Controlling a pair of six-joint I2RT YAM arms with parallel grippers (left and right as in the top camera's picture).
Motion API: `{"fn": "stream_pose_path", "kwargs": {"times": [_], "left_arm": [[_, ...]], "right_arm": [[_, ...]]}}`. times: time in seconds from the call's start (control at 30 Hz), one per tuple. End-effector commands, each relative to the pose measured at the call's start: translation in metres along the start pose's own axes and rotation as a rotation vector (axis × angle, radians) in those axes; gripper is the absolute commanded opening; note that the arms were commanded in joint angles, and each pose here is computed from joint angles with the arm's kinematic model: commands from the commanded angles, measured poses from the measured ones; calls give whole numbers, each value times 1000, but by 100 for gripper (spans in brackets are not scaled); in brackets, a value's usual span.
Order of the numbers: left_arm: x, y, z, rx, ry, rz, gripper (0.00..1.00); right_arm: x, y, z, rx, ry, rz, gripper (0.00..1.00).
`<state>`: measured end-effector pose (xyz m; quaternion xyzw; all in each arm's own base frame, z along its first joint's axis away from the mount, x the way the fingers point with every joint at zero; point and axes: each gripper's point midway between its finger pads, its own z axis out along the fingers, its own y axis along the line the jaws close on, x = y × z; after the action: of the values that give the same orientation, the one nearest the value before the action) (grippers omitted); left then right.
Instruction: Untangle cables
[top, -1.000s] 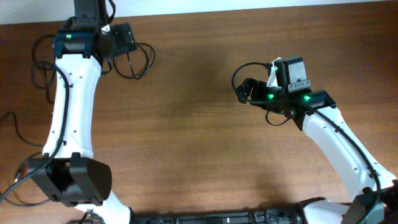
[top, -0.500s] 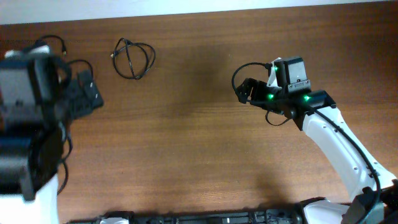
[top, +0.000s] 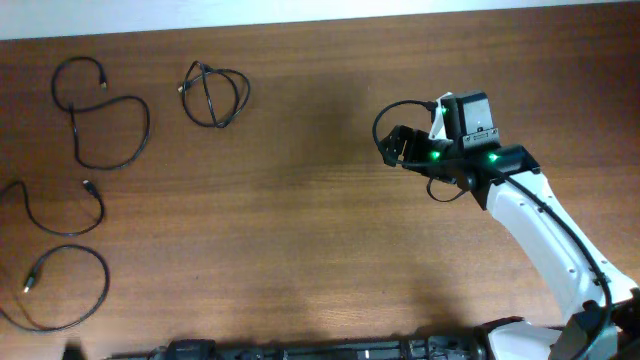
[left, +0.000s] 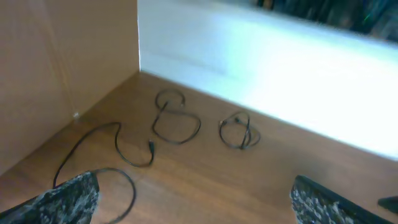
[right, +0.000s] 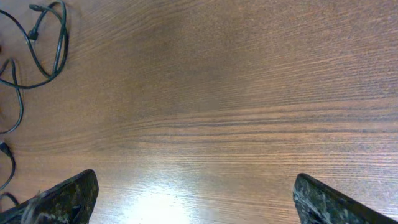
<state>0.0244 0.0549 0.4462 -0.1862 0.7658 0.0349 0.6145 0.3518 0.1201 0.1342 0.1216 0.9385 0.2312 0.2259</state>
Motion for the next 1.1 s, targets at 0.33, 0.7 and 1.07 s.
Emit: {"fn": "stream_pose_path", "kwargs": {"times": [0.33,0.7,1.07], "left_arm": [[43,41,-85,55,-208,-59,99],[93,76,-149,120,-462,-148,99],[91,76,-155,117,-480,-153,99]], "right_arm": [[-2,-1,-1,2,-7,-3,99],[-2,-1,-1,2,-7,-4,99],[-2,-1,-1,2,-7,-3,99]]}}
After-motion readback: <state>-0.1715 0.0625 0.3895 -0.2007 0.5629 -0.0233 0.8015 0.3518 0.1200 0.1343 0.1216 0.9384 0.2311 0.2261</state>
